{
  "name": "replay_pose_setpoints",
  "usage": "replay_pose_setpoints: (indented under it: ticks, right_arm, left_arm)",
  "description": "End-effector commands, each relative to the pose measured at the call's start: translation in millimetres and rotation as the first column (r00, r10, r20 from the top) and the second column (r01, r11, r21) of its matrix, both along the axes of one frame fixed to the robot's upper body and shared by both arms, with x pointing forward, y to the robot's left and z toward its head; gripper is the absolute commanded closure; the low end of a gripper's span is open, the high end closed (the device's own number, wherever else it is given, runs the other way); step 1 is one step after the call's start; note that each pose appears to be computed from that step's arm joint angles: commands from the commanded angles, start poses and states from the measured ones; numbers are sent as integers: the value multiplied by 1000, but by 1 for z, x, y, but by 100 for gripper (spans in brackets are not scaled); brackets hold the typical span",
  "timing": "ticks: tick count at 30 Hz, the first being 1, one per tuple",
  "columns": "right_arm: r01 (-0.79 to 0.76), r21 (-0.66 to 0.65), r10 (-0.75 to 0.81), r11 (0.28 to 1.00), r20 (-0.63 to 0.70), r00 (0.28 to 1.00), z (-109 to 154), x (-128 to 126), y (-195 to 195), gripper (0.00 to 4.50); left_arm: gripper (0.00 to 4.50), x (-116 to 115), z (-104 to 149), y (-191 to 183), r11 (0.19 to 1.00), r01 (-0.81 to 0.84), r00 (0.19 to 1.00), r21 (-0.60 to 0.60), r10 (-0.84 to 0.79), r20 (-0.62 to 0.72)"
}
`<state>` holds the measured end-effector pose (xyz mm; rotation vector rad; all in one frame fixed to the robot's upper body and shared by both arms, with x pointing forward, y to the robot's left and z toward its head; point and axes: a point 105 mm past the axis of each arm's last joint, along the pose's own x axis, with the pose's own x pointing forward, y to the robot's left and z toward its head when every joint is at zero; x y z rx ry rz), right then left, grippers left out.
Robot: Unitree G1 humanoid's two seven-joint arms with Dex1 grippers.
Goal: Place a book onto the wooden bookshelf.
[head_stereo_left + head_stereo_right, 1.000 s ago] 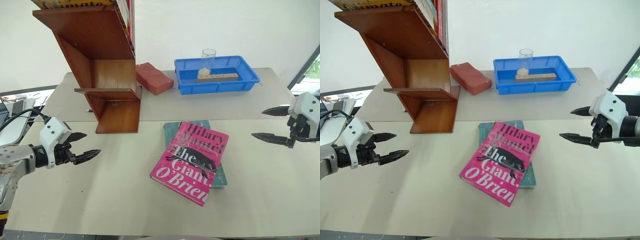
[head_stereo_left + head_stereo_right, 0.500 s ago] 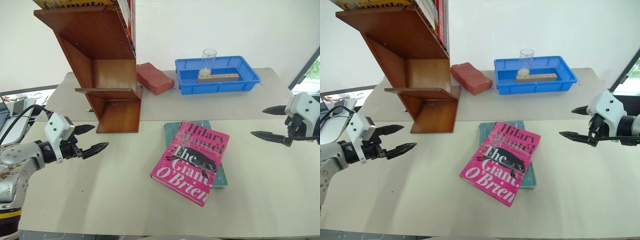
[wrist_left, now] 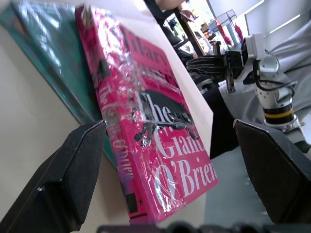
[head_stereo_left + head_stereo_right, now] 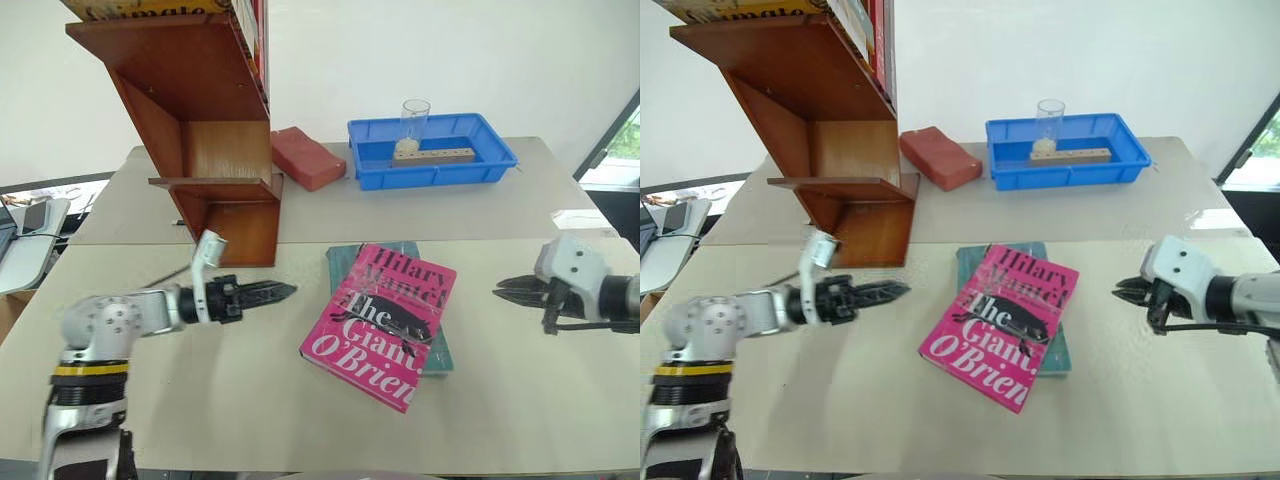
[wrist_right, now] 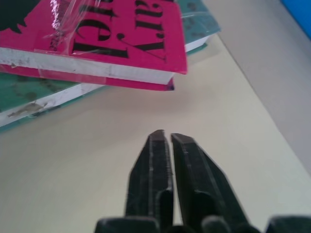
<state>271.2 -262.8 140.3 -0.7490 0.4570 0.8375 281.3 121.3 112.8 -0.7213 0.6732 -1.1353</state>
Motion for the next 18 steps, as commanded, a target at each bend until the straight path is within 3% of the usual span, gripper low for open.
replay_pose_setpoints:
  ticks: [1, 10, 18]
  right_arm:
    - [-4, -18, 5, 1000, 38, 999, 0, 7, 6, 445]
    - [-91, 41, 90, 995, 22, 996, -22, 23, 42, 445]
    - [-240, 141, 235, 960, 51, 971, -17, 34, 94, 445]
  left_arm:
    - [0, 8, -11, -10, 1000, -3, 997, 14, 4, -72]
    - [0, 5, -37, -36, 999, -9, 980, -34, 2, -198]
    - [0, -2, -47, -39, 999, -26, 977, -41, 17, -211]
